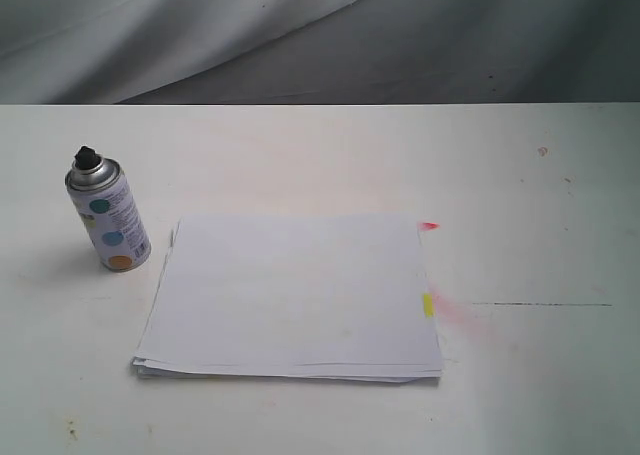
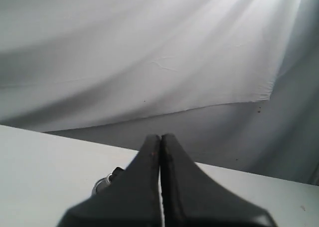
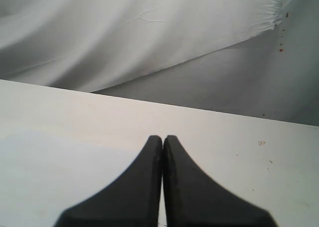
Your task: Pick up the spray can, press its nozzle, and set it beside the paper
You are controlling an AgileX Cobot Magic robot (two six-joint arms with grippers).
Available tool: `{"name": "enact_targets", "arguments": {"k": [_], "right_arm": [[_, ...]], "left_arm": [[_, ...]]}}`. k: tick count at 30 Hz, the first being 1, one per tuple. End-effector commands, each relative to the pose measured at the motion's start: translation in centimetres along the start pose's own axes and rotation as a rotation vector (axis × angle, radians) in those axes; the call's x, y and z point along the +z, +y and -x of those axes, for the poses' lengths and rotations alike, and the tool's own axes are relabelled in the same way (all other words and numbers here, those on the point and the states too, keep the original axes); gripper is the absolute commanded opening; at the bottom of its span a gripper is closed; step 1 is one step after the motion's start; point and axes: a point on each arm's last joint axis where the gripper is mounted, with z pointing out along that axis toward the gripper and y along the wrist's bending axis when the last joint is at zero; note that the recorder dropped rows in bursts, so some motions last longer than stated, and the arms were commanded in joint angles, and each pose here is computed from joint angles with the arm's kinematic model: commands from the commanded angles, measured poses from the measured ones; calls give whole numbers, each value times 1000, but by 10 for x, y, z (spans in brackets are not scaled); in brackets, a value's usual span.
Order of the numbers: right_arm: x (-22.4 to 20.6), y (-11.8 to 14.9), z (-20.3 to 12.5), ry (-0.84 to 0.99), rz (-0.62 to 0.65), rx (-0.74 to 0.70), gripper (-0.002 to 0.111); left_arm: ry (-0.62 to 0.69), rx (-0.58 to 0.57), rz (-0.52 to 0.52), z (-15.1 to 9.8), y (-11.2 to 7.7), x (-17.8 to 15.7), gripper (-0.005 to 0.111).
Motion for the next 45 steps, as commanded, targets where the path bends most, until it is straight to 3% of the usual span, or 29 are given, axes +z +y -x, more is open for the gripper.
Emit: {"name": "enact_targets", "arguments": {"k": [1,5,11,19,24,39,45], "right_arm": [[0,0,0,-6,0,-8,0],[0,0,0,-6,0,-8,0],[0,0,0,-6,0,-8,0],[0,0,0,-6,0,-8,0],[0,0,0,-6,0,-8,0],[0,0,0,-6,0,-8,0],[0,0,0,-6,0,-8,0]], "left_arm": [[113,-23,39,11,-2,39,0],[220,23,57,7,1,73,0],[396,61,13,-29,7,106,0],[511,119,-3,-57,15,119,0],[536,99,-20,-66,16,121,0],[501,51,-50,-65,13,126,0],[446,1,-6,-32,7,146,0]]}}
